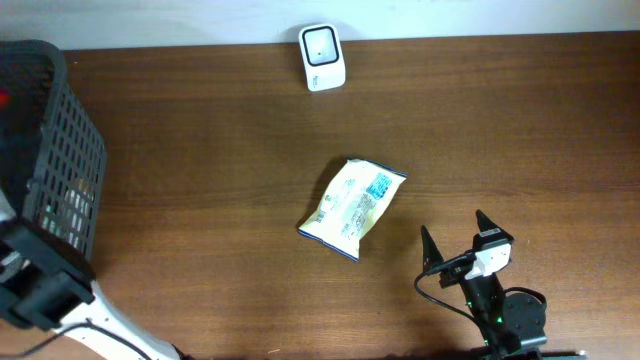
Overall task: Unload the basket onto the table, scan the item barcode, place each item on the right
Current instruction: 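Place the red-topped spaghetti pack left of the snack bag, then grasp the green toilet tissue pack in the basket with the left gripper, then place the green tissue pack between spaghetti and snack bag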
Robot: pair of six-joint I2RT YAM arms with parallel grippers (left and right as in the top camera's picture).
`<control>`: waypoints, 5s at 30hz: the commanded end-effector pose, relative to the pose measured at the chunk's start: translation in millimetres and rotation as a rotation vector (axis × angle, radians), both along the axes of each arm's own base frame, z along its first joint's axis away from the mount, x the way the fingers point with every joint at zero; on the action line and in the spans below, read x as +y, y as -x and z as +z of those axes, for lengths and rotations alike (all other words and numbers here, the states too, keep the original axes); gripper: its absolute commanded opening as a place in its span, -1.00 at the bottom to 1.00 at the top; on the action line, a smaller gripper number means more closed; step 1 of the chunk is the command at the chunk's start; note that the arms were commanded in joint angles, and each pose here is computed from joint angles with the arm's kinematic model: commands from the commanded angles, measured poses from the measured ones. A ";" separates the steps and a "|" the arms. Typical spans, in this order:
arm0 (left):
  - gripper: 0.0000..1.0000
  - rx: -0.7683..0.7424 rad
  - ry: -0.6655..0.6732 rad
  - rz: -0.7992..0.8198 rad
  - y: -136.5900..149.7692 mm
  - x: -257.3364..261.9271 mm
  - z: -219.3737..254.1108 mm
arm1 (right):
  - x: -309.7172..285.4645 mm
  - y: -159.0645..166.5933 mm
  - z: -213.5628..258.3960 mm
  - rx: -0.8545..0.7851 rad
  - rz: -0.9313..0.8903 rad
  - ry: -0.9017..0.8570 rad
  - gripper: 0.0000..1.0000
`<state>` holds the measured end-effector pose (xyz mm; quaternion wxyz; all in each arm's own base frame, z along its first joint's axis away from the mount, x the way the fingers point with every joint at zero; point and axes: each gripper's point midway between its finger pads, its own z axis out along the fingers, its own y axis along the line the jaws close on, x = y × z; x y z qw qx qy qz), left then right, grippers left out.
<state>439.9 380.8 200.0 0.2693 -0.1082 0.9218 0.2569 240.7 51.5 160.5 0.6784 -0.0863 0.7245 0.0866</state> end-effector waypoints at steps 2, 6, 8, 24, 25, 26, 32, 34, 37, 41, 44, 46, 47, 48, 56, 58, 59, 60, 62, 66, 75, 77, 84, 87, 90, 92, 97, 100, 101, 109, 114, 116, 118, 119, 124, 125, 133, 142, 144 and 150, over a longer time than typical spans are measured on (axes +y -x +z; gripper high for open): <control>-1.00 -0.451 -0.274 -0.036 24.9 -70.0 253.0 | -2.7 -0.5 -2.4 0.004 -0.013 -0.002 0.97; -1.00 -0.630 -0.319 -0.147 48.3 -154.0 333.8 | -2.7 -0.5 -2.4 0.004 -0.013 -0.002 0.97; -1.00 -0.770 -0.211 -0.160 61.7 -199.4 359.1 | -2.7 -0.5 -2.4 0.004 -0.013 -0.002 0.97; -1.00 0.206 0.637 -0.412 17.3 -471.1 -36.6 | -2.7 -0.5 -2.4 0.004 -0.013 -0.002 0.97; -1.00 0.232 0.639 -0.407 17.4 -474.4 -54.4 | -2.7 -0.5 -2.4 0.004 -0.013 -0.002 0.98; -1.00 0.251 0.639 -0.410 14.9 -478.7 -77.8 | -2.7 -0.5 -2.4 0.004 -0.013 -0.002 0.97; -0.93 0.310 0.645 -0.424 16.2 -500.3 -128.5 | -2.7 -0.5 -2.4 0.004 -0.013 -0.002 0.97; 0.39 0.281 0.644 -0.449 9.6 -507.9 -125.7 | -2.7 -0.5 -2.4 0.004 -0.013 -0.002 0.97; 0.99 0.230 0.637 -0.455 -4.2 -506.0 -105.3 | -2.7 -0.5 -2.4 0.004 -0.013 -0.002 0.98; 0.98 0.049 0.630 -0.431 -34.0 -470.6 8.4 | -2.7 -0.5 -2.4 0.004 -0.013 -0.002 0.97; 0.98 -0.126 0.608 -0.364 -41.6 -414.7 86.7 | -2.7 -0.5 -2.4 0.004 -0.013 -0.002 0.97; 0.98 -0.225 0.583 -0.294 -38.9 -367.9 121.9 | -2.6 -0.5 -2.4 0.004 -0.012 -0.002 0.97; 0.98 -0.266 0.569 -0.245 -33.9 -340.5 134.8 | -2.7 -0.5 -2.4 0.004 -0.013 -0.002 0.97; 0.98 -0.314 0.549 -0.173 -23.6 -302.4 147.4 | -2.7 -0.5 -2.4 0.004 -0.013 -0.002 0.97; 0.98 -0.427 0.451 0.355 65.6 -114.9 146.7 | -2.7 -0.5 -2.4 0.004 -0.013 -0.002 0.97; 0.98 -0.413 0.452 0.452 90.8 -84.8 132.2 | -2.7 -0.5 -2.4 0.004 -0.013 -0.002 0.97; 0.98 -0.399 0.455 0.480 98.4 -77.5 124.5 | -2.7 -0.5 -2.4 0.004 -0.013 -0.002 0.97; 0.98 -0.370 0.452 0.508 106.3 -71.0 112.7 | -2.7 -0.5 -2.4 0.004 -0.013 -0.002 0.97; 0.99 -0.253 0.432 0.530 117.7 -63.5 70.6 | -2.7 -0.5 -2.4 0.004 -0.013 -0.002 0.97; 0.99 -0.152 0.482 0.563 123.0 -66.2 -2.5 | -2.7 -0.5 -2.4 0.004 -0.013 -0.002 0.97; 0.51 -0.045 0.459 0.600 143.5 -69.7 -88.7 | -2.7 -0.5 -2.4 0.004 -0.013 -0.002 0.97; 0.53 -0.022 0.455 0.574 144.2 -70.7 -92.1 | -2.7 -0.5 -2.4 0.004 -0.013 -0.002 0.97; 0.58 0.043 0.492 0.578 153.2 -80.9 -102.8 | -2.7 -0.5 -2.4 0.004 -0.013 -0.002 0.97; 0.57 0.090 0.514 0.589 156.1 -83.0 -119.9 | -2.7 -0.5 -2.4 0.004 -0.013 -0.002 0.97; 0.56 0.150 0.481 0.623 163.8 -75.7 -137.8 | -2.6 -0.5 -2.4 0.004 -0.012 -0.002 0.97; 0.56 0.163 0.471 0.632 164.9 -72.0 -144.9 | -2.7 -0.5 -2.4 0.004 -0.013 -0.002 0.97; -0.80 0.183 0.477 0.637 163.8 -67.9 -162.9 | -2.6 -0.5 -2.4 0.004 -0.012 -0.002 0.97; -1.00 0.168 0.470 0.635 161.0 -65.0 -161.6 | -2.7 -0.5 -2.4 0.004 -0.013 -0.002 0.97; -1.00 0.166 0.469 0.634 160.3 -64.4 -160.7 | -2.6 -0.5 -2.4 0.004 -0.012 -0.002 0.97; -1.00 -0.121 0.422 0.530 104.2 -38.7 -7.9 | -2.7 -0.5 -2.4 0.004 -0.013 -0.002 0.97; -1.00 -0.297 0.396 0.331 72.0 -96.5 109.5 | -2.7 -0.5 -2.4 0.004 -0.013 -0.002 0.97; -1.00 -0.296 0.401 0.230 62.6 -144.4 130.4 | -2.7 -0.5 -2.4 0.004 -0.013 -0.002 0.97; -1.00 -0.233 0.433 0.101 49.2 -207.0 131.3 | -2.7 -0.5 -2.4 0.004 -0.013 -0.002 0.97; -1.00 -0.196 0.450 0.051 44.2 -231.4 126.7 | -2.7 -0.5 -2.4 0.004 -0.013 -0.002 0.97; -1.00 0.040 0.514 -0.186 26.9 -358.1 66.1 | -2.7 -0.5 -2.4 0.004 -0.013 -0.002 0.97; -1.00 0.071 0.519 -0.213 25.9 -373.6 53.9 | -2.7 -0.5 -2.4 0.004 -0.013 -0.002 0.97; -1.00 0.294 0.497 -0.520 31.1 -522.2 -85.8 | -2.7 -0.5 -2.4 0.004 -0.013 -0.002 0.97; 0.08 0.438 0.463 -0.624 51.6 -579.6 -154.5 | -2.7 -0.5 -2.4 0.004 -0.013 -0.002 0.97; 0.99 0.409 0.464 -0.630 44.6 -581.9 -147.7 | -2.7 -0.5 -2.4 0.004 -0.013 -0.002 0.97; 0.98 0.073 0.454 -0.539 -19.5 -524.5 18.2 | -2.7 -0.5 -2.4 0.004 -0.013 -0.002 0.97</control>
